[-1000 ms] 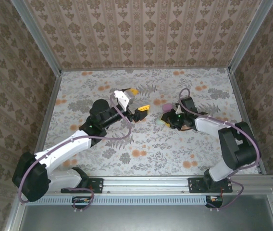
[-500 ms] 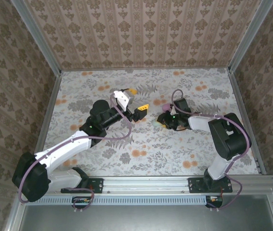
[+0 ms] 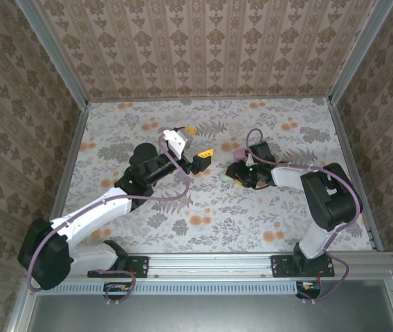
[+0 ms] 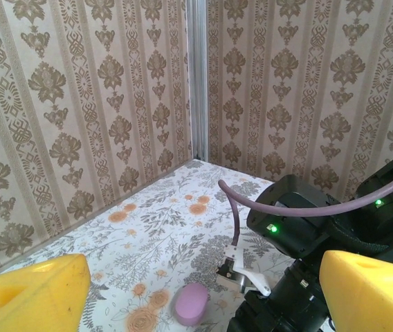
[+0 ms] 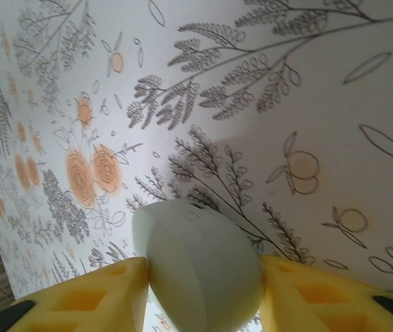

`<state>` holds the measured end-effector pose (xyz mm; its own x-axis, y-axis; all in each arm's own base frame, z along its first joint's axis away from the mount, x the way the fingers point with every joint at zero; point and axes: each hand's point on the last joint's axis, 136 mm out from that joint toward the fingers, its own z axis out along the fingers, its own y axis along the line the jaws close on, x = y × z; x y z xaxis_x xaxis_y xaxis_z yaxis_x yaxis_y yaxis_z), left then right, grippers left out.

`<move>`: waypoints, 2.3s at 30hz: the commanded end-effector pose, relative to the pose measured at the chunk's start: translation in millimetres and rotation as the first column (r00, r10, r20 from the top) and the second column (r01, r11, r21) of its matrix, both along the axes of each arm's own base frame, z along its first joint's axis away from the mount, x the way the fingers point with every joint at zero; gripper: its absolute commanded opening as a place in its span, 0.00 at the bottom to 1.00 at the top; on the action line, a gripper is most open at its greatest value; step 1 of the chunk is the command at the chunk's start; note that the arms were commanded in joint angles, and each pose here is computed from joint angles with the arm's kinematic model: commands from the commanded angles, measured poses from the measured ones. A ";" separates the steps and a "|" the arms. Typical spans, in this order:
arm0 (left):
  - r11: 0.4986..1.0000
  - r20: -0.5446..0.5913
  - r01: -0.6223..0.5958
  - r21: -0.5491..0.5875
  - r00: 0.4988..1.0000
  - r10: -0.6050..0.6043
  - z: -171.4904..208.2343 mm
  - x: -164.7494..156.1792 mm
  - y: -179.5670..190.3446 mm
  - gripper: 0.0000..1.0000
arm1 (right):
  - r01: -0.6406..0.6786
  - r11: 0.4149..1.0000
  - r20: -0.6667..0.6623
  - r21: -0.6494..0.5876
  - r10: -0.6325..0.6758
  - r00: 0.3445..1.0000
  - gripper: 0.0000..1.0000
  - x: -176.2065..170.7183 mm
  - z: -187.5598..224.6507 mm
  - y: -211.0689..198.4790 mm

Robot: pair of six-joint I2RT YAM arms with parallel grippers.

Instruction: Insert wireless bluetooth earbuds into charging case

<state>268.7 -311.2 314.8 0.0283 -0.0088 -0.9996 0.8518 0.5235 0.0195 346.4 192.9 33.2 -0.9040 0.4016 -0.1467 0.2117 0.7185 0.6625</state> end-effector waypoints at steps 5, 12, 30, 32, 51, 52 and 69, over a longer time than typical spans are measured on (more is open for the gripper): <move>1.000 0.015 0.004 -0.005 1.000 -0.004 2.2 0.8 0.3 0.87 | 0.015 0.996 0.006 -0.092 -0.014 1.000 0.55 -8.6 6.8 -17.0; 1.000 0.007 -0.030 -0.008 1.000 0.030 -0.3 3.5 6.4 0.87 | 0.058 0.960 0.104 -0.274 -0.030 0.994 0.57 -10.5 41.7 -50.8; 0.814 -0.248 -0.581 0.024 0.785 0.568 -53.7 68.0 129.8 1.00 | 0.678 0.534 0.668 -0.505 -0.255 0.699 1.00 -37.2 121.9 -241.4; 0.775 -0.277 -0.623 0.107 0.730 0.625 -68.2 72.2 149.5 1.00 | 0.678 0.535 0.632 -0.504 -0.306 0.712 1.00 -37.2 111.0 -254.7; 0.565 -0.220 -0.752 0.339 0.520 0.825 -109.9 71.7 255.0 1.00 | 0.345 0.743 0.703 -0.573 0.229 0.673 1.00 53.8 82.4 -183.2; 0.559 -0.219 -0.754 0.344 0.514 0.829 -111.1 72.3 257.3 1.00 | 0.360 0.743 0.718 -0.564 0.225 0.659 1.00 52.2 77.9 -184.0; 0.353 -0.055 -0.794 0.495 0.377 0.924 -171.1 118.3 314.5 1.00 | 0.475 0.674 0.727 -0.566 0.137 0.673 1.00 51.8 65.3 -204.9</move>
<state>375.2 -3.1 146.4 -0.4943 0.1037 -0.8631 -0.0871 0.9820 0.1679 391.1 -10.3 83.5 -0.3847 0.0412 -0.9221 0.0909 0.9958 0.0066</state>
